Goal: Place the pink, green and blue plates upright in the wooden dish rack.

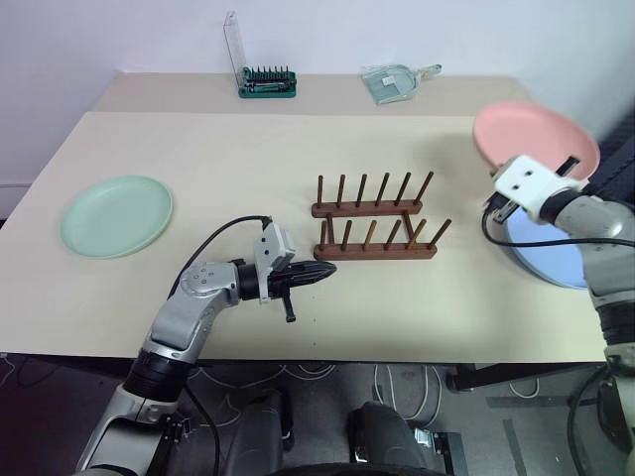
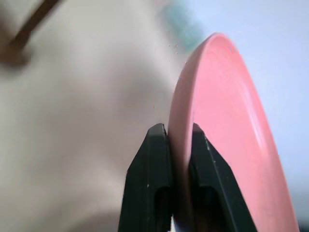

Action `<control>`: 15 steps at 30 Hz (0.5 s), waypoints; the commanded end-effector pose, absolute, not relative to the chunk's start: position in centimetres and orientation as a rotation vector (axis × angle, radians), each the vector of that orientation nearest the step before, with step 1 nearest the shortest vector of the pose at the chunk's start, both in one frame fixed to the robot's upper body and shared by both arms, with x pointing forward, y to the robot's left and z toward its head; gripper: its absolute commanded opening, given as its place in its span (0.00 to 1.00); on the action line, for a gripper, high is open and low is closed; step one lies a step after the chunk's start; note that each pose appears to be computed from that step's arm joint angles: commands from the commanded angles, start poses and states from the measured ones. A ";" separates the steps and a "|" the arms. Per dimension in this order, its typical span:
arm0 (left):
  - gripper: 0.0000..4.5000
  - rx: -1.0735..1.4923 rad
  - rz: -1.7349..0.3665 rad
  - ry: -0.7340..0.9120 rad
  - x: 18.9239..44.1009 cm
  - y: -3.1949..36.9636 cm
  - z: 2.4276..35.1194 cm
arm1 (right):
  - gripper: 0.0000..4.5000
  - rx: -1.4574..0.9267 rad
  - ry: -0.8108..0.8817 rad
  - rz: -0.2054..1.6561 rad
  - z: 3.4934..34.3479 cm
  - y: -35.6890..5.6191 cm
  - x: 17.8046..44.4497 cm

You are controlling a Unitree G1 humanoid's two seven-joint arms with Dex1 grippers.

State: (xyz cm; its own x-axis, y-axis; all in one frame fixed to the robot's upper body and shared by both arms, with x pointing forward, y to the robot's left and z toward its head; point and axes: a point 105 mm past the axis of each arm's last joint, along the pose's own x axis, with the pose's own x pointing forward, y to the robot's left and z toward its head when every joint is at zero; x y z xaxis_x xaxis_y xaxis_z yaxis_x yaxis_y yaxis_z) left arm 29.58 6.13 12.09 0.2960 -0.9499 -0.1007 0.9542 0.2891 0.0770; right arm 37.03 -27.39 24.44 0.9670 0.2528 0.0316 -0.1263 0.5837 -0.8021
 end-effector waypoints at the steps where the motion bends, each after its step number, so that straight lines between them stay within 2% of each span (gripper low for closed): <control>1: 0.00 0.130 -1.274 0.002 29.6 6.1 12.7 | 0.01 -0.604 -0.455 0.348 31.9 -23.1 33.1; 4: 0.00 0.124 -1.279 0.007 29.6 6.1 12.7 | 0.01 -0.338 -0.524 0.546 33.2 -19.8 30.4; 9: 0.00 0.129 -1.278 -0.008 29.7 6.1 12.8 | 0.01 0.097 -0.507 0.694 32.5 -17.9 29.0; 15: 0.00 0.124 -1.277 -0.016 29.6 6.0 12.9 | 0.01 0.434 -0.470 0.684 31.2 -18.3 29.0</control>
State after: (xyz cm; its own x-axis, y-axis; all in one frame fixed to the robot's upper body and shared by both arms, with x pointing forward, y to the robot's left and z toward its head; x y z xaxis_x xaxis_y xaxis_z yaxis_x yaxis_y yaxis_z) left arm 29.79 6.18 11.77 0.3014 -0.9491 -0.0917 0.9528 0.2960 0.0680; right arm 30.12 -17.65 29.42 0.7083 0.5296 0.4667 -0.6715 0.7094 0.2141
